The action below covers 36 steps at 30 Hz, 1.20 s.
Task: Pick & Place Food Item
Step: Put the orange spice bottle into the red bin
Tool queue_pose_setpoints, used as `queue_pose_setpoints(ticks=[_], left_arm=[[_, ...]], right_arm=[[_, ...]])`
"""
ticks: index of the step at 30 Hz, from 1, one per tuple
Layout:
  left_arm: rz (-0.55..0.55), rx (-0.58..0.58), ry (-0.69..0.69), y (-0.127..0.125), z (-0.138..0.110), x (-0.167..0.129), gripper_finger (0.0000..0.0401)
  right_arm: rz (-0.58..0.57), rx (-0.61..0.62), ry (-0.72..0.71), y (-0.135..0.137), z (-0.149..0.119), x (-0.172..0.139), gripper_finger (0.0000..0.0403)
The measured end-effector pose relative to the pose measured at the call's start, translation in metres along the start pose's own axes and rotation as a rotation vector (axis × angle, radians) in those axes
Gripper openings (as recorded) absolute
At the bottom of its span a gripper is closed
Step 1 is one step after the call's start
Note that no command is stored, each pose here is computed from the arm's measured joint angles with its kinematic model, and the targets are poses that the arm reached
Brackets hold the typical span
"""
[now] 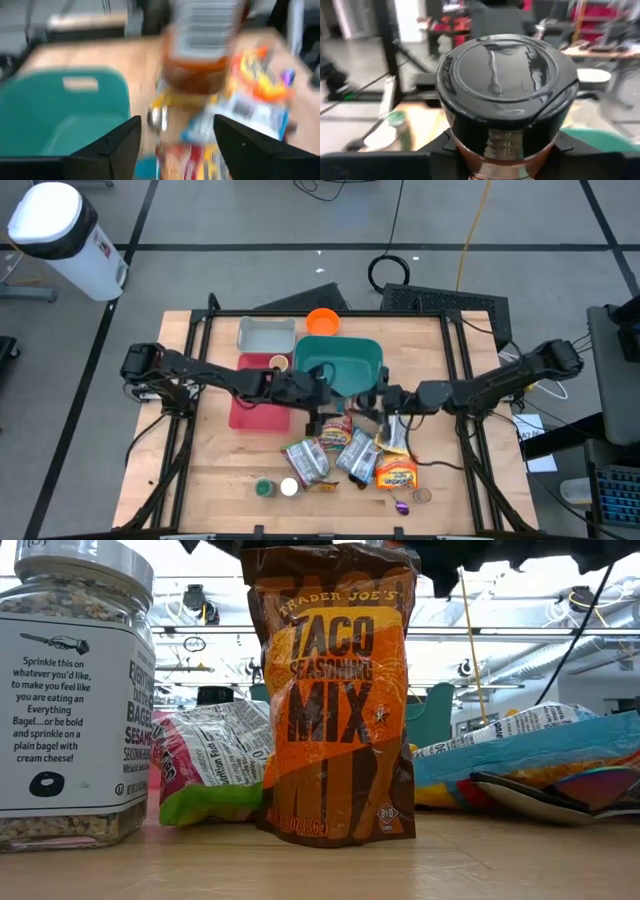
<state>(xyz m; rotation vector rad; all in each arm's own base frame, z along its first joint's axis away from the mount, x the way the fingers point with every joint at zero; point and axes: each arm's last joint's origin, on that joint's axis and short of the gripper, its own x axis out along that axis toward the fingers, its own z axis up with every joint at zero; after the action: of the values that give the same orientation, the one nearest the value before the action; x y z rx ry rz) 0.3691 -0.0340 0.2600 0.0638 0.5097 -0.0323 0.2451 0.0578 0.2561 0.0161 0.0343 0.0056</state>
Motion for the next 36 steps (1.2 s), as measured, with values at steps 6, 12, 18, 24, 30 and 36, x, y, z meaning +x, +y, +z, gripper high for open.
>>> queue_pose_setpoints(ticks=[6,12,18,24,30,36], left_arm=[[0.036,-0.018,0.053,-0.006,0.011,-0.008,0.0298],[0.086,-0.033,0.022,-0.002,0.014,-0.008,0.0314],[0.051,-0.052,-0.048,-0.003,0.022,-0.010,0.0313],[0.030,-0.044,-0.034,-0.011,0.020,-0.010,0.0310],[-0.016,-0.039,-0.025,-0.016,0.023,-0.020,0.0317],[-0.201,-0.047,0.024,-0.031,0.020,-0.025,0.0332]], right_arm=[[0.005,0.018,0.127,-0.001,-0.008,-0.002,0.0128],[0.074,0.023,0.281,0.010,-0.009,0.017,0.0128],[0.078,-0.055,0.414,0.019,-0.020,0.045,0.0128],[0.149,-0.085,0.455,0.024,-0.026,0.065,0.0128],[0.144,-0.092,0.491,0.022,-0.028,0.066,0.0129],[0.117,-0.069,0.501,0.016,-0.027,0.066,0.0134]])
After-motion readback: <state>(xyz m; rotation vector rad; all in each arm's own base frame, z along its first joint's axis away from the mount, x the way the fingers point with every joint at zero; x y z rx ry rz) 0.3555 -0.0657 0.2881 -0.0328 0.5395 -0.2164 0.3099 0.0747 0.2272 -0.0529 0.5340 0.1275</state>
